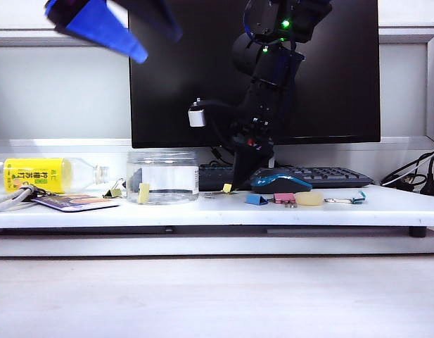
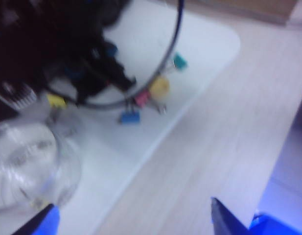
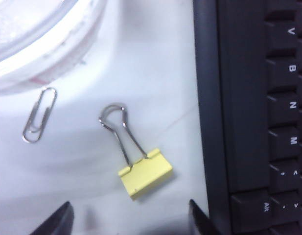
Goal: Pick up the clips with the largest number of clips of the same color on the table and place them in a round transparent plastic box.
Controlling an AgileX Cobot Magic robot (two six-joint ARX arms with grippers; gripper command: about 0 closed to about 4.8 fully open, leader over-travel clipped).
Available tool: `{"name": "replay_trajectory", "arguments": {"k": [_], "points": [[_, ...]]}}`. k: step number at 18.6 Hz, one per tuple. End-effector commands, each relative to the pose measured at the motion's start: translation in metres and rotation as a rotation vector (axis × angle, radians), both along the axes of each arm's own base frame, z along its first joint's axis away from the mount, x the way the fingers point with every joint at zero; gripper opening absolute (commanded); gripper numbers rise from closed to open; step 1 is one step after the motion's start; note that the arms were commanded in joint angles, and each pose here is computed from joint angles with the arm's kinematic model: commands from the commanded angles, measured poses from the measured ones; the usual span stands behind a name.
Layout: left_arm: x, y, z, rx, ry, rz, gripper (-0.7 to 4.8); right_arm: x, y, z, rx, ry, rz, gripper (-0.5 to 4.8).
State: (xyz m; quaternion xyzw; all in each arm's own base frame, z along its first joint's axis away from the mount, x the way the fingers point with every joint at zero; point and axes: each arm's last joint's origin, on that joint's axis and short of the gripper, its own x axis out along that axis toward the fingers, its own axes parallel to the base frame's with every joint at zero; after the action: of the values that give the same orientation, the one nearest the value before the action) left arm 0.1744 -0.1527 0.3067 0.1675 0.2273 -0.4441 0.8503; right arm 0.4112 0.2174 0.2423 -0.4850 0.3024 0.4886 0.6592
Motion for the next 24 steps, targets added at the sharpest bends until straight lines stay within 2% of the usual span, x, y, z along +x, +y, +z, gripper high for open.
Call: {"name": "replay_trajectory", "arguments": {"k": [1,5,16,20,24], "points": [[-0.001,0.000,-0.001,0.031,-0.015,-0.028,4.13,0.001,0.003,0.002,0.010,-0.028,0.015,3.06],[-0.002,0.001,-0.002,0.074,-0.054,-0.068,4.13,0.003,0.004,0.003,0.014,-0.067,0.040,3.06],[-0.001,0.000,-0.002,0.077,-0.061,-0.072,4.12,0.009,0.014,-0.023,-0.013,-0.034,0.049,3.04],[-0.001,0.000,-0.002,0.078,-0.060,-0.072,4.12,0.010,0.013,-0.030,-0.044,-0.012,0.011,2.74],[-0.001,0.000,-0.002,0.076,-0.057,-0.070,4.12,0.010,0.009,-0.032,-0.028,0.036,-0.067,2.70]]}}
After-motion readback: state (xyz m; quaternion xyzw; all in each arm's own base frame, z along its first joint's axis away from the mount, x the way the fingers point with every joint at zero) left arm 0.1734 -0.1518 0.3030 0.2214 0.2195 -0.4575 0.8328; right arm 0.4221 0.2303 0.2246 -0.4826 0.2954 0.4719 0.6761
